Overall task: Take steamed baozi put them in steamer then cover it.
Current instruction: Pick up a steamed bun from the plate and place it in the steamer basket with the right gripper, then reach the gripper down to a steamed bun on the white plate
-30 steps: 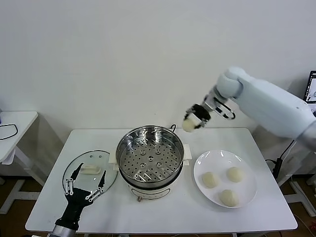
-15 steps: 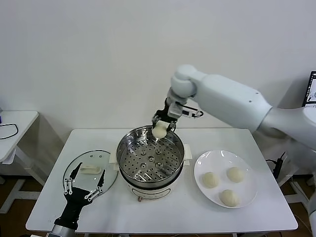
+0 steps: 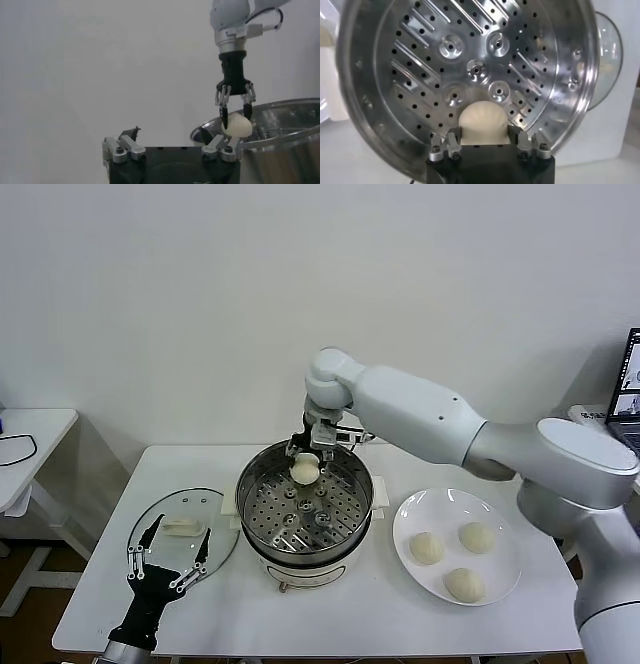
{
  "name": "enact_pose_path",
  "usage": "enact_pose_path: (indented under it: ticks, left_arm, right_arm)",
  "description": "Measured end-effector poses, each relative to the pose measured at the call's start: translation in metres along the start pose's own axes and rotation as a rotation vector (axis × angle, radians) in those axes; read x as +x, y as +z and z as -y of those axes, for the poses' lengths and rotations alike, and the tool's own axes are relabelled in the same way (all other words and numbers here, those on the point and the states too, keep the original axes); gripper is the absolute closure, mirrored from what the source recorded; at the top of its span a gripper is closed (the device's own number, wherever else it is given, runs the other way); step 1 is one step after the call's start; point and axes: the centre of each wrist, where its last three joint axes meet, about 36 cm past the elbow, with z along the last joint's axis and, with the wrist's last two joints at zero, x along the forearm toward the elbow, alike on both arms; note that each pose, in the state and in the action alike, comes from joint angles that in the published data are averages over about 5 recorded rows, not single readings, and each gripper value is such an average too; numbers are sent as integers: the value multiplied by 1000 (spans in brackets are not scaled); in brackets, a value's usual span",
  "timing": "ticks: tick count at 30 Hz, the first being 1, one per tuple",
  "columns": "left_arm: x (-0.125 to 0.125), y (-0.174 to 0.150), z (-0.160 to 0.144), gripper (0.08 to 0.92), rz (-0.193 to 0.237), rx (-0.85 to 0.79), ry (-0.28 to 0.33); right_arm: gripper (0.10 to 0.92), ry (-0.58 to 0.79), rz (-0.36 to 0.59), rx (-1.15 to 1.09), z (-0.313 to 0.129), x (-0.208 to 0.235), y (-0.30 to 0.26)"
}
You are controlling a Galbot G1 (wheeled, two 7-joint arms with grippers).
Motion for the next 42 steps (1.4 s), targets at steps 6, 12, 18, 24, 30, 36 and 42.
enact_pose_path:
  ticks: [6,12,18,24,30,36,42]
  left_arm:
    - [0,0,-1,177,4,-1,-1]
    - [-1,-1,-1,177,5,-2,-3]
    - [-1,-1,-3,177,7,-5,-3]
    - [-2,-1,-1,177,10,-3,2]
    - [-5,-2,0,177,20,0,10]
    - [-7,-1,0,177,24,-2,14]
    - [-9,-1,2,177,26,1,12]
  right_arm:
    - [309,-5,3,5,4,-11,0]
    - [208,-1,0,-6,3,-6,1]
    - [200,14,-12,-104,-13,27,7]
    - [200,39,-10,-393,-67,75,27]
    - [200,63,37,-750,-142,96,33]
    - [200,64,98,-1053,-217,81,15]
    - [200,35,139,-1255,-270,50,-16]
